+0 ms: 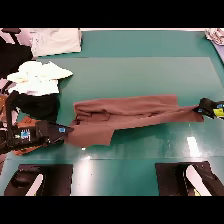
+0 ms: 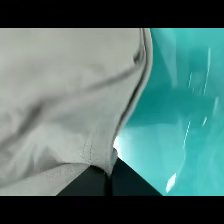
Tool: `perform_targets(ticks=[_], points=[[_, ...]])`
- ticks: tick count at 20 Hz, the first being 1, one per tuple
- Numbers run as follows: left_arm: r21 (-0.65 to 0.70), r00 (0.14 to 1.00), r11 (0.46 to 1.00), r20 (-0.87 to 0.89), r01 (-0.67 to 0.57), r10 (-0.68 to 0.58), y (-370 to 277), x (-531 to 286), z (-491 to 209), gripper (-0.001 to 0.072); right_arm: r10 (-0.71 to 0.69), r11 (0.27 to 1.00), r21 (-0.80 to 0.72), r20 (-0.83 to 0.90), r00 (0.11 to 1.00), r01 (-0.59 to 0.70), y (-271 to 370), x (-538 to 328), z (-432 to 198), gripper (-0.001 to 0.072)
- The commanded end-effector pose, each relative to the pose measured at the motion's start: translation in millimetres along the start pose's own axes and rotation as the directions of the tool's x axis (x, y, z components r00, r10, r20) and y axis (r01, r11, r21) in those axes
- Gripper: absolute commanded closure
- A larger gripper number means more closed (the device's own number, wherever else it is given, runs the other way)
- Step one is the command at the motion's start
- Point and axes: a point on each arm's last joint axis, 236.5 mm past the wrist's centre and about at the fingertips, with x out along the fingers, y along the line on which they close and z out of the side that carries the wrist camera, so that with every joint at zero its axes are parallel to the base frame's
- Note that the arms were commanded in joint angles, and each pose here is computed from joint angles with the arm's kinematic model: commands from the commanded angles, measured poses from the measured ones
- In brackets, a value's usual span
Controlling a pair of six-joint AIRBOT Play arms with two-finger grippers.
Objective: Fold the shirts.
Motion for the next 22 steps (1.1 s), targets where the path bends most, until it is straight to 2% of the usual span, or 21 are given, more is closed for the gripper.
perform_targets(ticks=[1, 6, 8, 13, 18, 22], points=[[0.015, 0.988, 1.000, 0.151, -0.028, 0.025, 7.3, 2.9, 43.5, 0.0677, 0.021, 1.000, 0.002, 0.186, 0.982, -0.021, 11.8, -22.9, 26.8, 0.0701], [-0.008, 0.997, 0.998, 0.045, -0.063, 0.064, 48.3, 68.7, 88.0, 0.0677, 0.015, 0.999, 0.038, 0.052, 0.999, -0.017, 0.2, 15.9, 23.7, 0.0700], [-0.030, 0.999, 0.999, 0.003, -0.043, 0.043, 60.6, 92.1, 96.9, 0.0677, 0.022, 1.000, -0.005, -0.013, 1.000, -0.022, 4.2, 37.9, 20.2, 0.0699], [-0.048, 0.992, 0.991, -0.028, -0.124, 0.123, 104.2, 118.3, 108.7, 0.0677, 0.030, 0.995, -0.096, -0.109, 0.994, -0.040, 21.6, 89.5, 27.7, 0.0698], [-0.033, 0.975, 0.975, -0.038, -0.218, 0.217, 135.8, 123.8, 111.3, 0.0677, -0.128, 0.974, -0.209, -0.189, 0.974, 0.088, -2.3, 108.4, 53.7, 0.0699], [-0.033, 0.965, 0.966, -0.059, -0.256, 0.254, 152.7, 124.2, 102.3, 0.0677, -0.140, 0.977, -0.193, -0.256, 0.956, 0.092, -10.0, 128.3, 49.3, 0.0698]])
